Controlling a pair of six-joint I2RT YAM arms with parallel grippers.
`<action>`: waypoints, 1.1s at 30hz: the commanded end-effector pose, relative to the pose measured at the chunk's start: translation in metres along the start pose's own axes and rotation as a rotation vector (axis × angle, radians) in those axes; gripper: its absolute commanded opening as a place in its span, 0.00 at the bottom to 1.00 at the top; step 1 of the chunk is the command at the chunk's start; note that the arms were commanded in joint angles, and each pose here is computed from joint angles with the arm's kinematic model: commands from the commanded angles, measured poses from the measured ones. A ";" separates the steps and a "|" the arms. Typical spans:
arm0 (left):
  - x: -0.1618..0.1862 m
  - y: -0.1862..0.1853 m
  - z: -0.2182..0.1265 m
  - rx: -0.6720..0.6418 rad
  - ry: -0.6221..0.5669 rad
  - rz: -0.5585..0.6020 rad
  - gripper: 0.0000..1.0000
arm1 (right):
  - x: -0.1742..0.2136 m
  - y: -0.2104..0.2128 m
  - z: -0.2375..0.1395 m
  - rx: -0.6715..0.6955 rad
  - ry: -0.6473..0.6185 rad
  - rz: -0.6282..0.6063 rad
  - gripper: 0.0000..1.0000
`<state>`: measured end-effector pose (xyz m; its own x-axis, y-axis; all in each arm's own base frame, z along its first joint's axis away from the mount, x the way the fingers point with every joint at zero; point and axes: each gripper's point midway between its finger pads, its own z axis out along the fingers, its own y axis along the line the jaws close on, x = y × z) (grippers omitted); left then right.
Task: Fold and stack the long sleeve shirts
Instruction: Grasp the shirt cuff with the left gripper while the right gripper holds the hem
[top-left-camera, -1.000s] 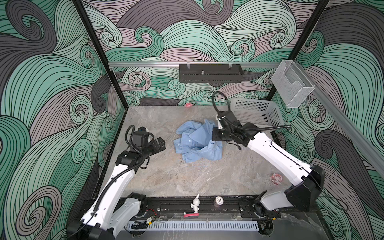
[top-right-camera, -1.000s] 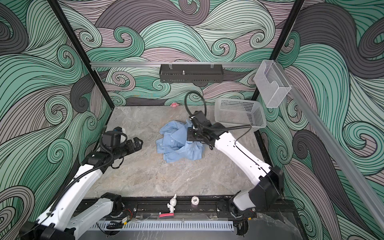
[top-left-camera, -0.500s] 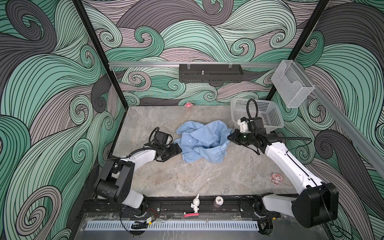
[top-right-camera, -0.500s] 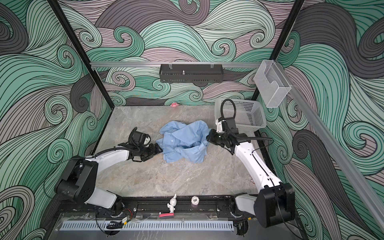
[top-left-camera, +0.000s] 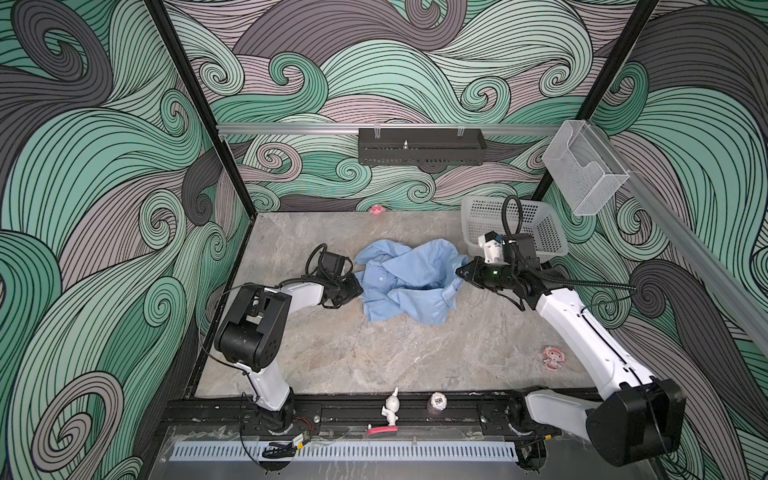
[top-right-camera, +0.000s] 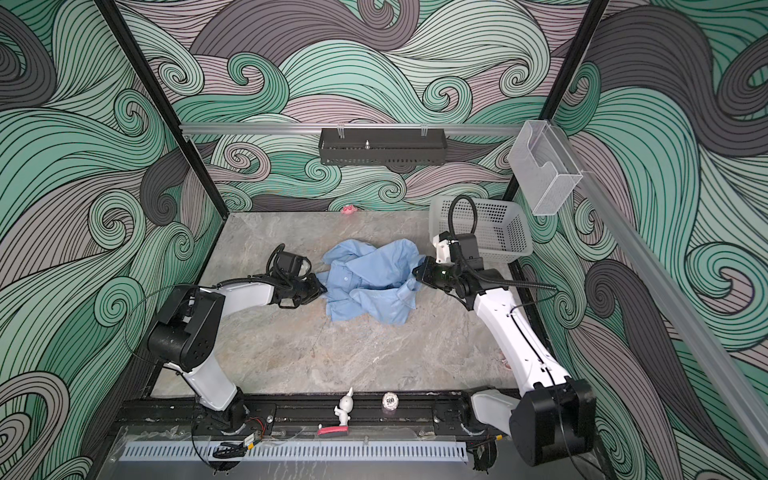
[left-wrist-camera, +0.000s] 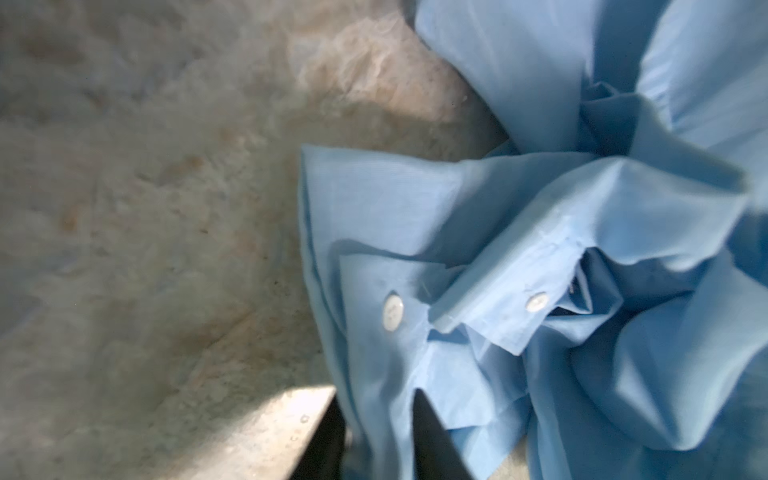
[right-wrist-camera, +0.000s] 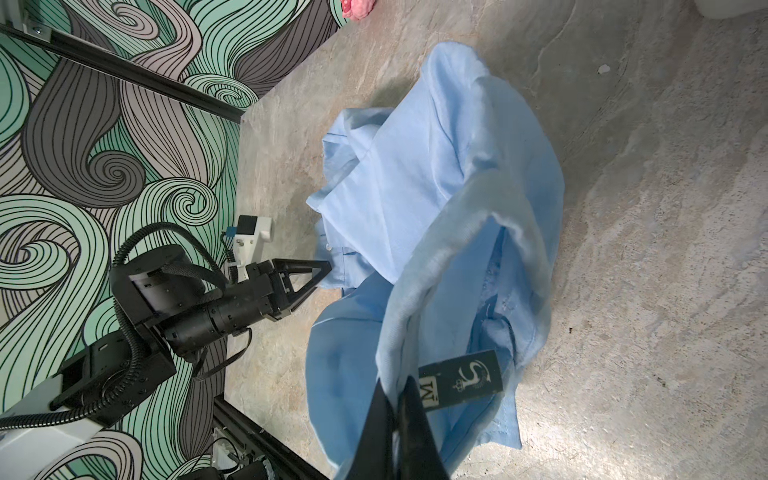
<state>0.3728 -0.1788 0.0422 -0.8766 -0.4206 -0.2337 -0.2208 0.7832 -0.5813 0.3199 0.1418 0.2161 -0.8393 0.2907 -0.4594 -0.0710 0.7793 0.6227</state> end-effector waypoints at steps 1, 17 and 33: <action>0.012 -0.002 -0.017 0.002 0.055 -0.005 0.77 | -0.007 0.010 -0.011 -0.026 -0.023 -0.029 0.00; 0.068 -0.021 -0.021 0.051 0.126 -0.036 0.65 | -0.001 0.008 -0.021 -0.021 -0.030 -0.050 0.00; 0.051 -0.026 0.001 -0.025 0.103 0.082 0.44 | 0.005 0.005 -0.021 -0.022 -0.018 -0.049 0.00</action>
<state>0.3349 -0.2226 0.0550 -0.9198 -0.3389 -0.1977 -0.1662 0.7930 -0.5861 0.3082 0.1373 0.2284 -0.8290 0.2747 -0.4872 -0.1062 0.7780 0.6193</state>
